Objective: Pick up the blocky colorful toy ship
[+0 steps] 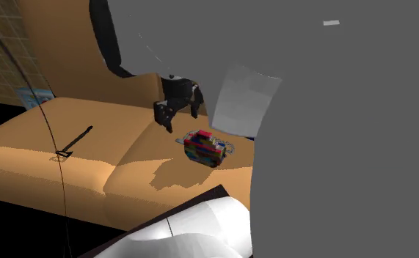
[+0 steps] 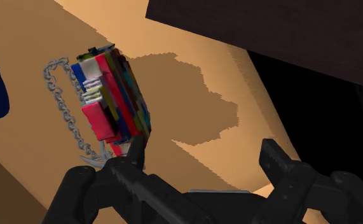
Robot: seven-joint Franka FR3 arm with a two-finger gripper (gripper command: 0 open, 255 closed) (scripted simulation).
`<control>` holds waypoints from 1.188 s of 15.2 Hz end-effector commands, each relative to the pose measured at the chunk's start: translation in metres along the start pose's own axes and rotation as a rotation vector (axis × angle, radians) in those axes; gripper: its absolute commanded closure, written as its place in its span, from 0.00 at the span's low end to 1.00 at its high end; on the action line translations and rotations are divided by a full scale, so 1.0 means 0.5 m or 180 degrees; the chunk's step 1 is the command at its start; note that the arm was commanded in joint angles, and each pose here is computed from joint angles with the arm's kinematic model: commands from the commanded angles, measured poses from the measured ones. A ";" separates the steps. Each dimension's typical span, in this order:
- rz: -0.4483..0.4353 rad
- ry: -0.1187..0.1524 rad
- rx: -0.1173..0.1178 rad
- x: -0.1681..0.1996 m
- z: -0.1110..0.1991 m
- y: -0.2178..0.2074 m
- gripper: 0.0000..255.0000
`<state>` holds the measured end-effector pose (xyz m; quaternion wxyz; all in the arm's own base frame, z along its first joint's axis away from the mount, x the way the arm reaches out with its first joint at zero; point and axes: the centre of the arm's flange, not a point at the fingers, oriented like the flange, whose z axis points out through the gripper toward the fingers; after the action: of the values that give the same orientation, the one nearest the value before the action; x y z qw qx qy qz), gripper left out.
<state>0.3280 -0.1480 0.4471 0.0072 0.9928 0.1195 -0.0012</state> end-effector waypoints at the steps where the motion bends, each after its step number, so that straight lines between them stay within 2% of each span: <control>1: -0.0030 -0.0009 0.0022 -0.003 0.041 0.034 0.00; 16: -0.0215 -0.0098 0.0212 -0.029 0.349 0.300 0.00; 18: -0.0219 -0.0100 0.0215 -0.029 0.365 0.304 0.00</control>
<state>0.3487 -0.2987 0.2750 -0.0246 0.9878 0.1525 -0.0208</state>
